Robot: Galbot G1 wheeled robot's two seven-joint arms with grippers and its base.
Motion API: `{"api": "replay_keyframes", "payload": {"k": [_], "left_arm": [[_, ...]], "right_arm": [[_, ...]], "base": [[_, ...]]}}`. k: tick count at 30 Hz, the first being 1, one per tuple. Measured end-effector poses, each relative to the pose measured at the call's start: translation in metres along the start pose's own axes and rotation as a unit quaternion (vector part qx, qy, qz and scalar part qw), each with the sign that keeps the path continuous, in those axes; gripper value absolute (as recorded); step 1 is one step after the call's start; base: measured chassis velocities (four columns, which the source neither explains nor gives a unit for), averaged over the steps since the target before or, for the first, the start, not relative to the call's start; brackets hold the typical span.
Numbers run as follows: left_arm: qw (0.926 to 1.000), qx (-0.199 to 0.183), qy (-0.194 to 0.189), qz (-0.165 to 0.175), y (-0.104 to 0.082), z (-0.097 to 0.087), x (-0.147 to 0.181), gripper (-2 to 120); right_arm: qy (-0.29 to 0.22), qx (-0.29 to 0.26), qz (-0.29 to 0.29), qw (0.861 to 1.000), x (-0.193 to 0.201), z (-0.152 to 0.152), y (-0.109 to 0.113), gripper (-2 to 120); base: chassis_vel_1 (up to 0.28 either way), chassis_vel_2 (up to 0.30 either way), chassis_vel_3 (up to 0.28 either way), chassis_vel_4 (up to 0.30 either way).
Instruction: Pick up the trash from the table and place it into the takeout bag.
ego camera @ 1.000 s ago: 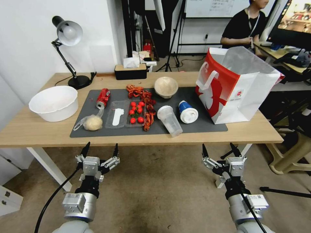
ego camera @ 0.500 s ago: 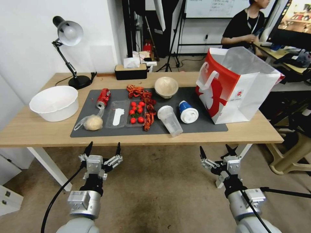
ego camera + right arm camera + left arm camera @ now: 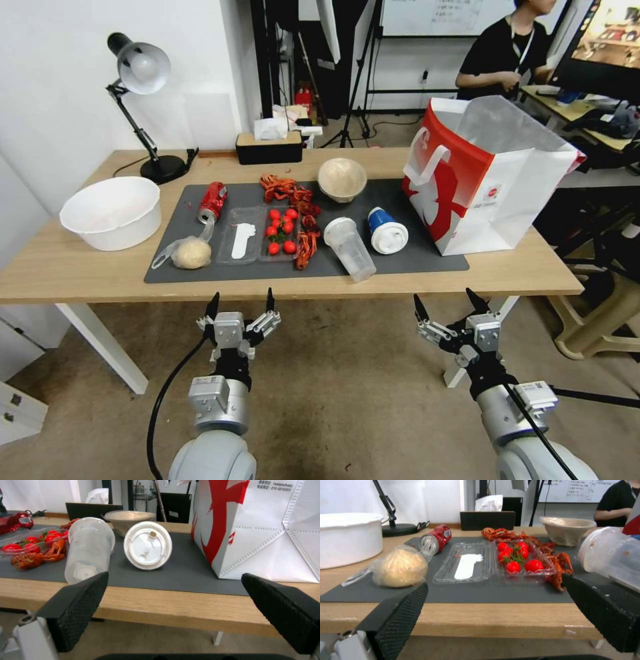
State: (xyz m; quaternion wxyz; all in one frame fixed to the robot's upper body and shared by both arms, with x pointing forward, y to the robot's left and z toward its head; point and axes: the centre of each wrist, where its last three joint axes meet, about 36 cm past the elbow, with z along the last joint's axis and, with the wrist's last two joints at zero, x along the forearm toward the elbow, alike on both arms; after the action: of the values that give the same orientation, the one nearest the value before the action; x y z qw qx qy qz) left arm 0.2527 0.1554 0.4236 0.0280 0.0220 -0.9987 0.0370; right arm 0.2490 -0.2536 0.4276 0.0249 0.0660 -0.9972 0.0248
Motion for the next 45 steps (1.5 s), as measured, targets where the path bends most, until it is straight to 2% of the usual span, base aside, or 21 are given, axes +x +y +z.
{"api": "replay_keyframes", "payload": {"k": [15,23,28,34,45], "left_arm": [[0.9999,-0.012,-0.008,0.005,0.009,-0.002,0.003,100],[0.9997,-0.019,-0.014,0.004,0.015,-0.007,0.003,100],[0.9995,-0.017,-0.011,0.025,0.013,-0.005,-0.004,100],[0.9992,-0.017,-0.007,0.034,0.014,-0.006,-0.008,100],[0.9994,-0.021,-0.011,0.026,0.019,-0.009,-0.007,100]], "right_arm": [[-0.017,-0.014,-0.012,1.000,-0.007,0.001,0.001,100],[-0.035,-0.044,-0.045,0.997,-0.032,-0.001,-0.001,100],[-0.043,-0.075,-0.060,0.994,-0.040,-0.004,-0.005,100],[-0.052,-0.075,-0.064,0.994,-0.056,-0.017,-0.010,100],[-0.032,-0.087,-0.088,0.992,-0.080,-0.013,-0.014,100]], "base": [[0.000,0.000,0.000,0.000],[0.000,0.000,0.000,0.000],[0.000,0.000,0.000,0.000],[0.000,0.000,0.000,0.000],[0.000,0.000,0.000,0.000]]}}
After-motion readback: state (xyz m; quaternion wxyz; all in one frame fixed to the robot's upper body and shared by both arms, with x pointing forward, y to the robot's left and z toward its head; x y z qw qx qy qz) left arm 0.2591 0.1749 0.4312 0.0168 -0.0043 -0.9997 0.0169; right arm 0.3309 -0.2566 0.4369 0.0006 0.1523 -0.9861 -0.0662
